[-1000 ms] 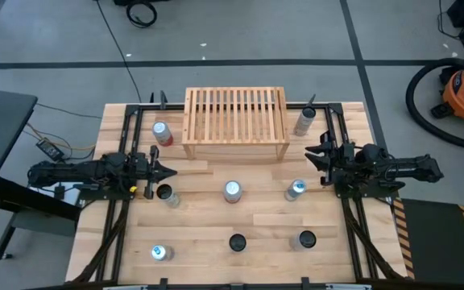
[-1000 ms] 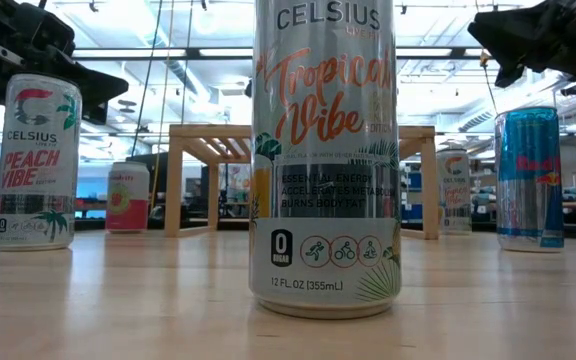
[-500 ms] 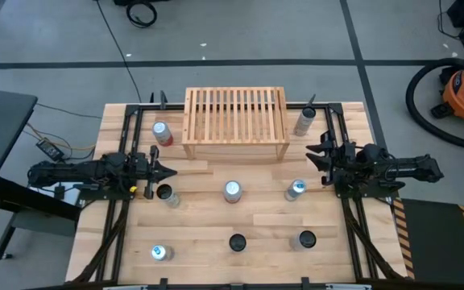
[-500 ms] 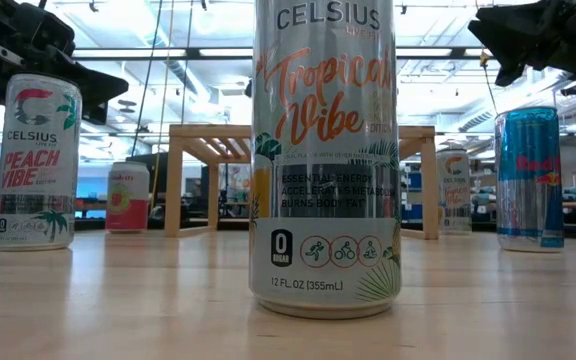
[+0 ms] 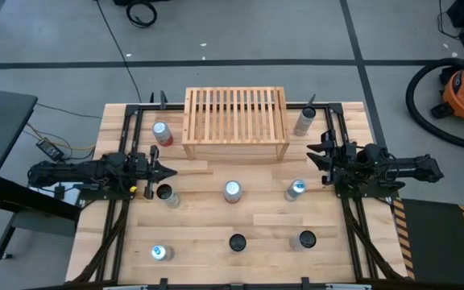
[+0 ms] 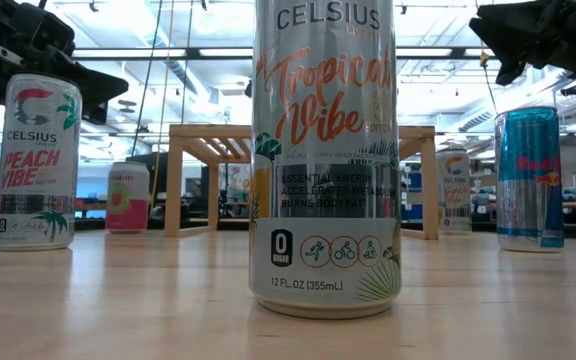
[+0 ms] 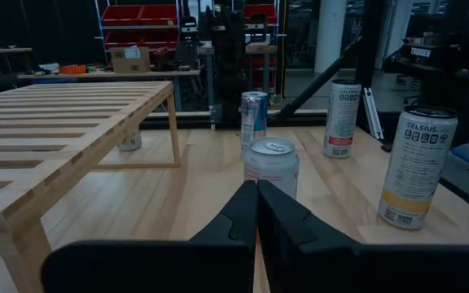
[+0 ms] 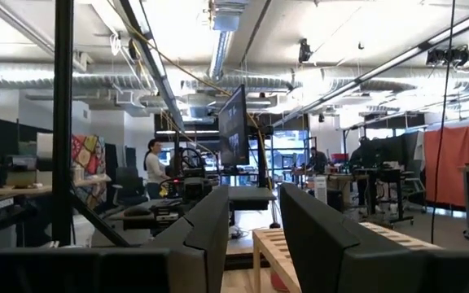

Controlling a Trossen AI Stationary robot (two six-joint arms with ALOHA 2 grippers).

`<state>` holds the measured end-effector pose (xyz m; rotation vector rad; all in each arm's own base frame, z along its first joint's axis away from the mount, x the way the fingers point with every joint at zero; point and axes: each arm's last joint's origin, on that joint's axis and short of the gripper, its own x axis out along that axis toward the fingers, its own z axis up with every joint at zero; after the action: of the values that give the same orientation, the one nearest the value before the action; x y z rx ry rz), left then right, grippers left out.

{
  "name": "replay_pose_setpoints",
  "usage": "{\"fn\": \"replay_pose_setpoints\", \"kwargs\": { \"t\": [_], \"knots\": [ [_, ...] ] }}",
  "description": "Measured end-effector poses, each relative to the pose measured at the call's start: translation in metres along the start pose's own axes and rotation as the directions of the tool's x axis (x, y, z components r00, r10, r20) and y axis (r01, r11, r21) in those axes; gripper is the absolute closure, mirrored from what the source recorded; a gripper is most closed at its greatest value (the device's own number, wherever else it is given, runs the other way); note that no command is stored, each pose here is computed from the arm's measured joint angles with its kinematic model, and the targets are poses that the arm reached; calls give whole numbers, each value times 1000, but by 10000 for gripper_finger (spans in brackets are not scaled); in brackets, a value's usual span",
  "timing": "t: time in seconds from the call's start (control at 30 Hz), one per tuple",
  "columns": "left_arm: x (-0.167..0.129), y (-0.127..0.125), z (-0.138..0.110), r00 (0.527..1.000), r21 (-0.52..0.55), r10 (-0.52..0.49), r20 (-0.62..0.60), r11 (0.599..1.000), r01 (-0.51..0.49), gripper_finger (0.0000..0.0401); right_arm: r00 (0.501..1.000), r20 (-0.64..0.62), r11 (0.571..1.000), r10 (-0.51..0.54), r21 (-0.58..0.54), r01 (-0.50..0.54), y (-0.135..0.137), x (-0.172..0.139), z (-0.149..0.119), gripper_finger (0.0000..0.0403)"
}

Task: Place canned beverage on shelf
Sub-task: Put the top blue soda can on the shelf

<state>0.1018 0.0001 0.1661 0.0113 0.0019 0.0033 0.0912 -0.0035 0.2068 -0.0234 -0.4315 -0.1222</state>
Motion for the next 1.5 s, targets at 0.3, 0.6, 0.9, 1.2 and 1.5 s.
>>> {"fn": "replay_pose_setpoints", "kwargs": {
  "t": [0.3,0.6,0.9,1.2,1.5],
  "knots": [
    [0,0,0,1000,0,0,-1,1000,0,383,999,31,998,-37,-42,38,-1,0,3,279],
    [0,0,0,1000,0,0,1,1000,0,383,1000,22,994,-21,-104,23,-1,0,2,260],
    [0,0,0,1000,0,0,0,1000,0,383,1000,15,991,-20,-133,22,-1,0,2,209],
    [0,0,0,1000,0,0,0,1000,0,383,1000,15,992,4,-130,-2,0,0,1,91],
    [0,0,0,1000,0,0,0,1000,0,383,987,11,985,-162,-59,162,-5,0,2,29]
  ]
}}
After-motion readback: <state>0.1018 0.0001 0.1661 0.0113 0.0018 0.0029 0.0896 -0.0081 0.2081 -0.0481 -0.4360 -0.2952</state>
